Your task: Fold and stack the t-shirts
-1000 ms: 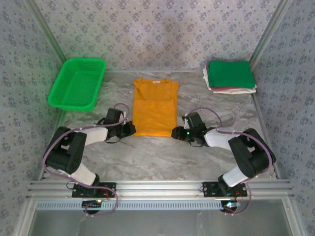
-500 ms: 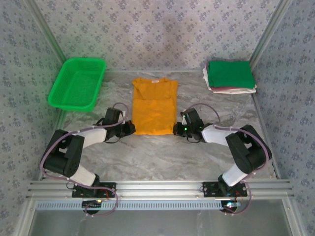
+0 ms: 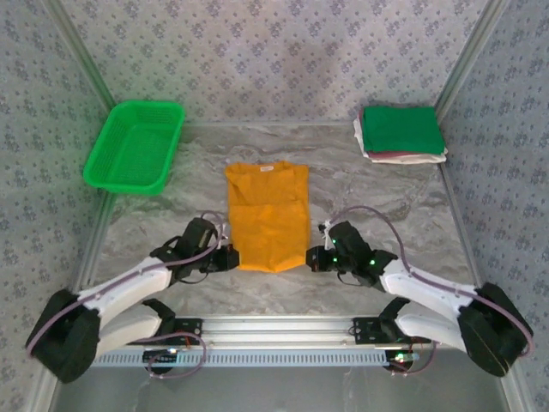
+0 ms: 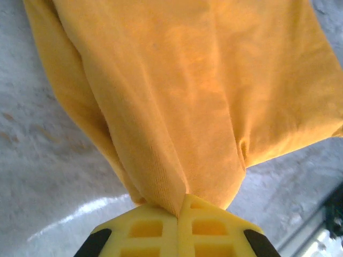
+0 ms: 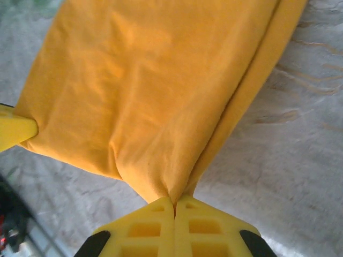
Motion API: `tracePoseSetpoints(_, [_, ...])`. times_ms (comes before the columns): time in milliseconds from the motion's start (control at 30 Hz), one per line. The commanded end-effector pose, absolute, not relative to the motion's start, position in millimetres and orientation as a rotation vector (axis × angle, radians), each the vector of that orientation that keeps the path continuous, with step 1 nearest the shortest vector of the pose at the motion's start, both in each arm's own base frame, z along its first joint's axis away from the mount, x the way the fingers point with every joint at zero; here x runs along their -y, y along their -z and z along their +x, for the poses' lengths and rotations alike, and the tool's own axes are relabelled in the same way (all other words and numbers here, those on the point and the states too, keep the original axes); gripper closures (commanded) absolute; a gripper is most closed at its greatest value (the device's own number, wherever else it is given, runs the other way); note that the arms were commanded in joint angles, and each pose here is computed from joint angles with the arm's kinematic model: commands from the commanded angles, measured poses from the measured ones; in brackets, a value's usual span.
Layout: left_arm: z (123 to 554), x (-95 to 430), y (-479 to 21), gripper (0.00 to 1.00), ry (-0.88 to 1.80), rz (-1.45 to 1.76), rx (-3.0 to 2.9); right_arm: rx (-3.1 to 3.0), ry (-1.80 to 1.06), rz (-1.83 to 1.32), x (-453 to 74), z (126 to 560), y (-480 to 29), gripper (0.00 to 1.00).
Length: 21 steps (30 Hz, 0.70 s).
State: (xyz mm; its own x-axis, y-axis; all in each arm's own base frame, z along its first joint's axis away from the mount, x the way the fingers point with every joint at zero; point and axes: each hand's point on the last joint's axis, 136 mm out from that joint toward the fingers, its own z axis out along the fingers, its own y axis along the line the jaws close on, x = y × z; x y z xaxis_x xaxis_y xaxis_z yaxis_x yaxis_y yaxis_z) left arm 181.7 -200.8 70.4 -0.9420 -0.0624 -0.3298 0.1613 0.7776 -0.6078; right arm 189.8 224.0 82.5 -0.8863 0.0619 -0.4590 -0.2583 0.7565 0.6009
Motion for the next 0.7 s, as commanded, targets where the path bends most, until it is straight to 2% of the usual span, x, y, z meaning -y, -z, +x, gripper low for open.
tracePoseSetpoints(0, [175.7, 190.6, -98.0, 1.00, 0.906, 0.051, -2.640, -2.471, -0.938, -0.051, -213.8, 192.2, -101.5, 1.00])
tracePoseSetpoints(167, [218.5, 188.4, -156.6, 1.00, 0.972, 0.031, -2.490, -2.331, -0.934, -0.058, -213.2, 235.2, -165.1, 1.00])
tracePoseSetpoints(300, [263.0, 181.1, -174.4, 1.00, 1.001, -0.017, -2.445, -2.296, -0.907, -0.110, -219.1, 275.0, -189.8, 1.00])
tracePoseSetpoints(433, [304.7, 174.3, -182.5, 1.00, 1.004, -0.063, -2.424, -2.290, -0.877, -0.090, -221.7, 317.9, -198.7, 1.00])
tracePoseSetpoints(667, [363.4, 170.9, -171.3, 1.00, 0.961, -0.050, -2.470, -2.311, -0.844, -0.022, -223.0, 377.4, -184.0, 1.00])
